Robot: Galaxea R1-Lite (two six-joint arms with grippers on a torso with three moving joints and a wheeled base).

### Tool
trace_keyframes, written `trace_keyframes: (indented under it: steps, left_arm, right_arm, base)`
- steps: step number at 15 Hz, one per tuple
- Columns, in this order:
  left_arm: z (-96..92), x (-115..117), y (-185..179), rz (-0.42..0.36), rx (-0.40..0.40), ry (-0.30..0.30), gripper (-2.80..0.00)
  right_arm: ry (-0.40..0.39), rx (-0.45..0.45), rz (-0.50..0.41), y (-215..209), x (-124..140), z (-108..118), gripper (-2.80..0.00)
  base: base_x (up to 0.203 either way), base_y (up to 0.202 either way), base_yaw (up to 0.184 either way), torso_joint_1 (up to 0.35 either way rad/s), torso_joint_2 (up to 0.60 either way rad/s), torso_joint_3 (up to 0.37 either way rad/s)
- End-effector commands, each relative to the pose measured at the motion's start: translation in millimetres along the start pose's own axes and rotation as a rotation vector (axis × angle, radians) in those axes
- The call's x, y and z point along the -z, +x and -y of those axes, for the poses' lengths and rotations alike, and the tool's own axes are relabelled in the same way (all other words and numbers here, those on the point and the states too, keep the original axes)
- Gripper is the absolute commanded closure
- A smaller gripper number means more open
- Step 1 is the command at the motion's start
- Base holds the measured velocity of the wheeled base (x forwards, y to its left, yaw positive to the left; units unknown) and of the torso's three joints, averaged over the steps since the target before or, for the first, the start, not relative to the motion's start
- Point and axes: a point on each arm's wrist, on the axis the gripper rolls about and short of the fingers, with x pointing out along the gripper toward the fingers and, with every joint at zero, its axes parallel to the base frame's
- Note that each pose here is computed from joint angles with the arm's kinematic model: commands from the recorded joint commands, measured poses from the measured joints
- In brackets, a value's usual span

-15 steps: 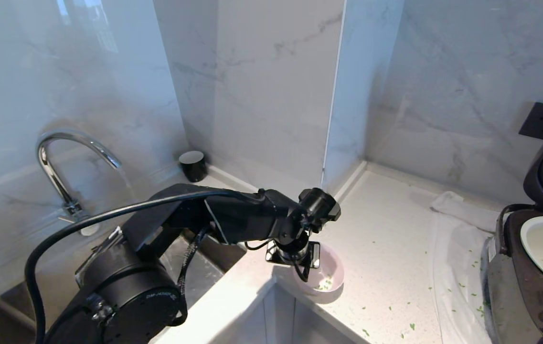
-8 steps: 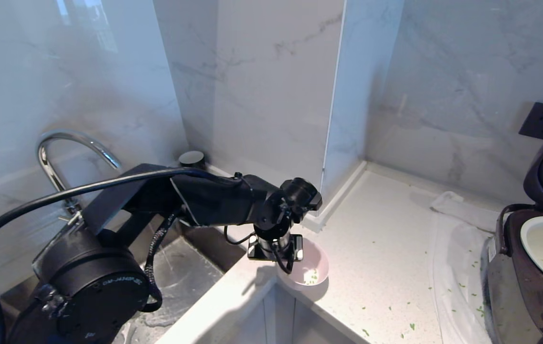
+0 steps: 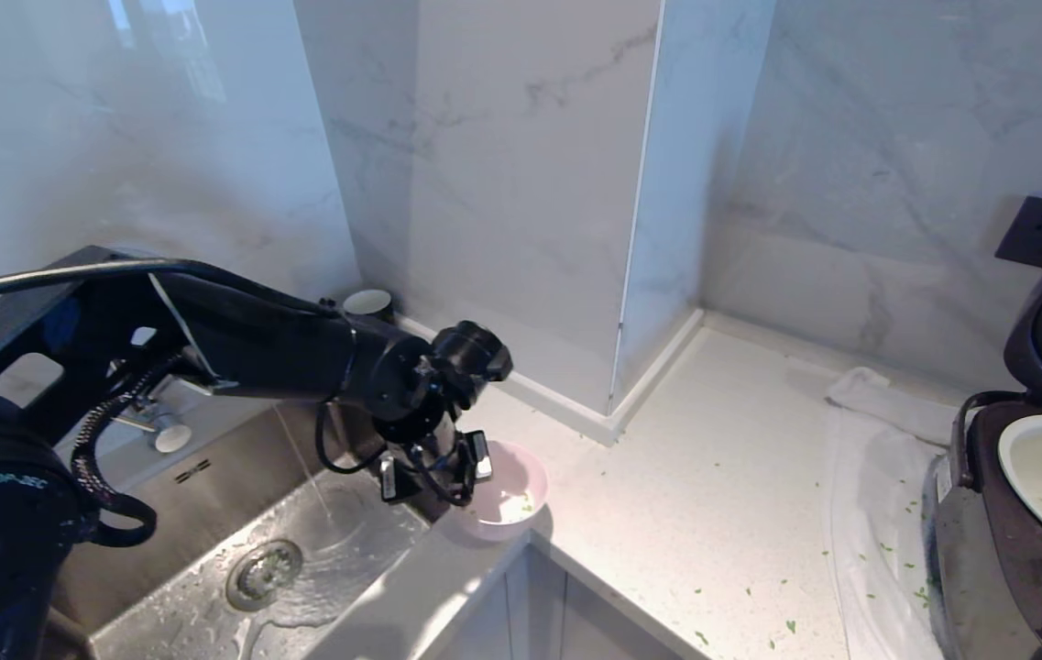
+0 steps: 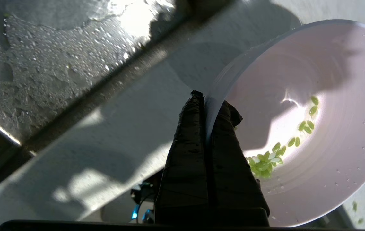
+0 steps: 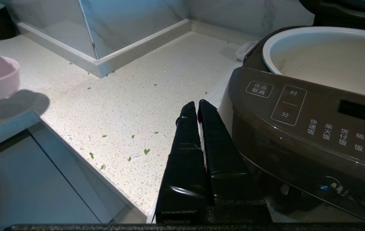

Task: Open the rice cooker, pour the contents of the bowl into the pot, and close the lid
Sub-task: Fill a bowl with water from the tap

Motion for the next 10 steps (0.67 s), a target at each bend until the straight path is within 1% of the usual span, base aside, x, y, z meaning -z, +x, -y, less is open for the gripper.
trace_keyframes:
  steps: [1, 4, 7, 9, 10]
  left_arm:
    - [-25.5, -12, -8, 0.029, -0.008, -0.068, 0.00]
    - [-66.9, -23, -9, 0.035, -0.069, -0.160, 0.00]
    - [-107.1, -51, 0, 0.095, -0.091, -0.281, 0.00]
    - [-130.7, -69, 9, 0.116, -0.121, -0.336, 0.00]
    - [-139.0, -77, 14, 0.124, -0.132, -0.359, 0.00]
  right_arm:
    - [0.000, -0.001, 0.000, 0, 0, 0, 0.00]
    - [-0.001, -0.001, 0.000, 0, 0, 0, 0.00]
    - [0.000, -0.001, 0.000, 0, 0, 0, 0.00]
    - [-0.001, -0.001, 0.000, 0, 0, 0, 0.00]
    - [0.000, -0.001, 0.000, 0, 0, 0, 0.00]
  base:
    - [0.000, 0.000, 0.000, 0.000, 0.00, 0.000]
    - [0.000, 0.000, 0.000, 0.000, 0.00, 0.000]
    - [0.000, 0.000, 0.000, 0.000, 0.00, 0.000]
    - [0.000, 0.000, 0.000, 0.000, 0.00, 0.000]
    - [0.000, 0.000, 0.000, 0.000, 0.00, 0.000]
